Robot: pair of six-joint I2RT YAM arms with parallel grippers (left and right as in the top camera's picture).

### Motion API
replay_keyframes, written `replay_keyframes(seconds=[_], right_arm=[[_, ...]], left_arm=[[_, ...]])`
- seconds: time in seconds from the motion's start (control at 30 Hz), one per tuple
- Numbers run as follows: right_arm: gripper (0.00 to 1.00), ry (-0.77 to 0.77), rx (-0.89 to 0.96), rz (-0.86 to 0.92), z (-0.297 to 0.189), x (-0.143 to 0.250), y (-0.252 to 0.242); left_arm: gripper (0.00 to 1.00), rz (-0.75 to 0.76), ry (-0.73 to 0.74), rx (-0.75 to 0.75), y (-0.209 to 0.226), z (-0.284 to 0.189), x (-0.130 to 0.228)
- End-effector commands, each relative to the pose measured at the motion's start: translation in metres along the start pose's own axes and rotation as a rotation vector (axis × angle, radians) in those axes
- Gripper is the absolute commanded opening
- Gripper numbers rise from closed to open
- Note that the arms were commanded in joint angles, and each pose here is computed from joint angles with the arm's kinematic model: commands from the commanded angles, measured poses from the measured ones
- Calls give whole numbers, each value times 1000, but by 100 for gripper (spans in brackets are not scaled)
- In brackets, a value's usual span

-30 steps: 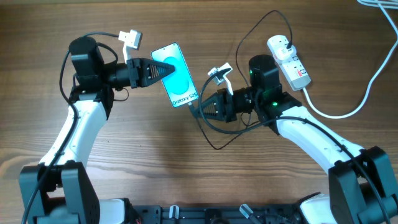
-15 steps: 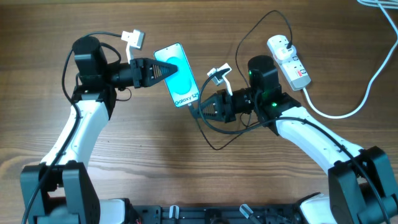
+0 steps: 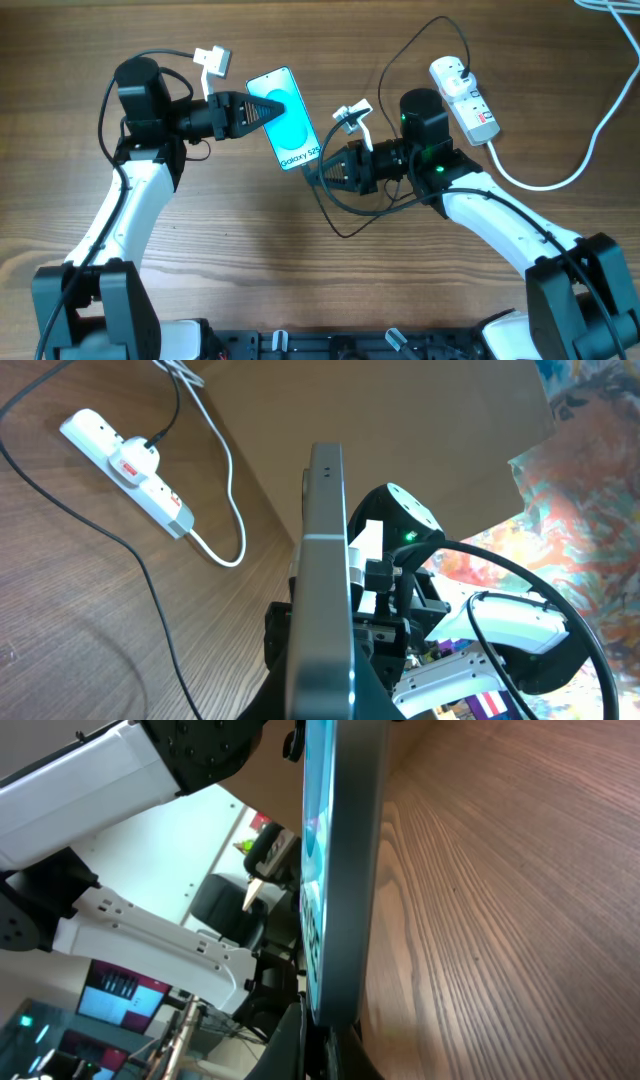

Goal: Plug charger to phone and switch on socket

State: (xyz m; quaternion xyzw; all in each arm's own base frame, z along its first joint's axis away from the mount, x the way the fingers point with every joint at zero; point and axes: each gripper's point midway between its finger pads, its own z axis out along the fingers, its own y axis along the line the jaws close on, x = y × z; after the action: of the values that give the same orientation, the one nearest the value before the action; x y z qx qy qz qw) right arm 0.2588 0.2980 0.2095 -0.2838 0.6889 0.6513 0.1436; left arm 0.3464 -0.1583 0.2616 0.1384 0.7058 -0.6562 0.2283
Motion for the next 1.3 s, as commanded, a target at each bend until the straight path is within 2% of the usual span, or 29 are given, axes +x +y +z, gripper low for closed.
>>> replay_keyframes(seconds=[0.0, 0.6, 1.27], right_arm=[[4, -50, 60, -31, 0, -13, -10], [4, -74, 65, -49, -1, -21, -8], [5, -92, 79, -62, -7, -25, -11]], left_arm=[[4, 9, 79, 83, -16, 4, 13], [4, 51, 163, 144, -25, 28, 36], [4, -23, 182, 147, -19, 32, 53]])
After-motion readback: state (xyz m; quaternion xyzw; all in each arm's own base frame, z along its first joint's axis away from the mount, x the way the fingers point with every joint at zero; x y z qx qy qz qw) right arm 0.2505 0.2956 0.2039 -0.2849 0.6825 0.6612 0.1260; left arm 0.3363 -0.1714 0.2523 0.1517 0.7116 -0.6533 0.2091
